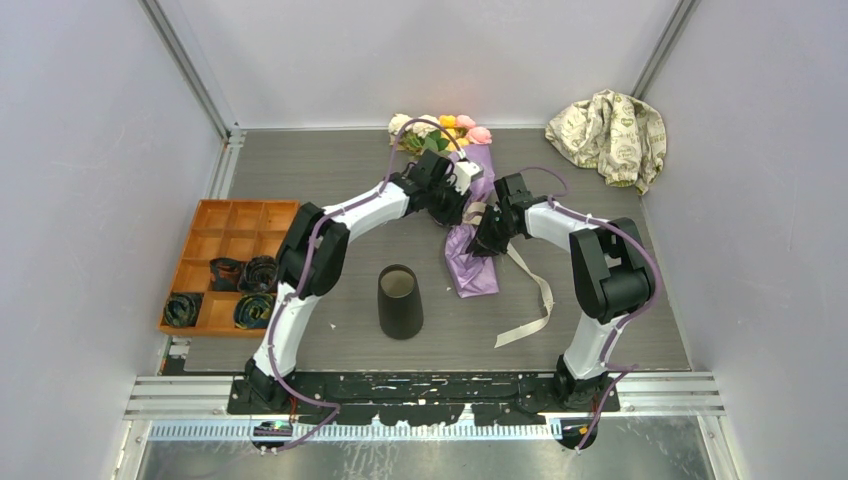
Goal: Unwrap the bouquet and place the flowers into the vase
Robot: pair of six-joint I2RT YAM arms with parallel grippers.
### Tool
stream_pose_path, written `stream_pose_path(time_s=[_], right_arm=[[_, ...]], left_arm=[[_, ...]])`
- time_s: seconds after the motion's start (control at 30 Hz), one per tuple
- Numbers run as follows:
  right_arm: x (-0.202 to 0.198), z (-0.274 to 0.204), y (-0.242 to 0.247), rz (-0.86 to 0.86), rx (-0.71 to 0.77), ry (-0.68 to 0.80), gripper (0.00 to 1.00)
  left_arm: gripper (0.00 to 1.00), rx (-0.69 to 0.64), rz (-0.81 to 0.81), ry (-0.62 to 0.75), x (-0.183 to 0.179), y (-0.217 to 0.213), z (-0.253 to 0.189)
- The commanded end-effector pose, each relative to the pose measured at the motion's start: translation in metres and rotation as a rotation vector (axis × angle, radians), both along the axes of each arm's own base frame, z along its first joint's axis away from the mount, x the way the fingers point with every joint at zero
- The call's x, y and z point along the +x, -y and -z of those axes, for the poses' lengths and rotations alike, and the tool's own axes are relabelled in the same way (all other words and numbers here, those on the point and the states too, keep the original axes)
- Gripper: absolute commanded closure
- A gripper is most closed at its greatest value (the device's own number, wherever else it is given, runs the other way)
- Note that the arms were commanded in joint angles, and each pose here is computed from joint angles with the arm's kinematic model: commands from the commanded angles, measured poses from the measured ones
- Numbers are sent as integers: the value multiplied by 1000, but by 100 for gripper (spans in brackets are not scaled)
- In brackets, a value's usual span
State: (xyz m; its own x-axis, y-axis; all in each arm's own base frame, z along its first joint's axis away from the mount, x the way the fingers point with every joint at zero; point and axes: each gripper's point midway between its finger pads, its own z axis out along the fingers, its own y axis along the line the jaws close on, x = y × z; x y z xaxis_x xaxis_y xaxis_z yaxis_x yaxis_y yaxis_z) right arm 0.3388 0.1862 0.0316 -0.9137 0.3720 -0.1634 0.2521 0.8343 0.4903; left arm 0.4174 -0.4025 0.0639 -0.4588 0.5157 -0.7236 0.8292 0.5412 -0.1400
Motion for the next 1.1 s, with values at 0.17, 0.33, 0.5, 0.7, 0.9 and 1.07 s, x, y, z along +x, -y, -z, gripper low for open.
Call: stream_pose_path(time_s=[0.17,0.33,0.5,0.7,0.9,1.07], right_arm=[[9,-2,-6,15,24,17,76],[9,2,-3,30,6,6,80],[9,9,0,46,-17,-10,83],[8,16,6,60,-50,-29,86],[7,22,11,71,-64,-41,87],[7,24,12,73,-62,-47,87]], left_arm=[[91,-95,49,-97,-14,20,-4],[96,-95,32,-73,-16,15,-14],[100,-89,7,-42,-15,6,-26],[100,-119,-49,-23,-9,-10,-45],[100,-146,-102,-21,-1,-31,-55],[100,-177,-109,-26,1,-35,-64]])
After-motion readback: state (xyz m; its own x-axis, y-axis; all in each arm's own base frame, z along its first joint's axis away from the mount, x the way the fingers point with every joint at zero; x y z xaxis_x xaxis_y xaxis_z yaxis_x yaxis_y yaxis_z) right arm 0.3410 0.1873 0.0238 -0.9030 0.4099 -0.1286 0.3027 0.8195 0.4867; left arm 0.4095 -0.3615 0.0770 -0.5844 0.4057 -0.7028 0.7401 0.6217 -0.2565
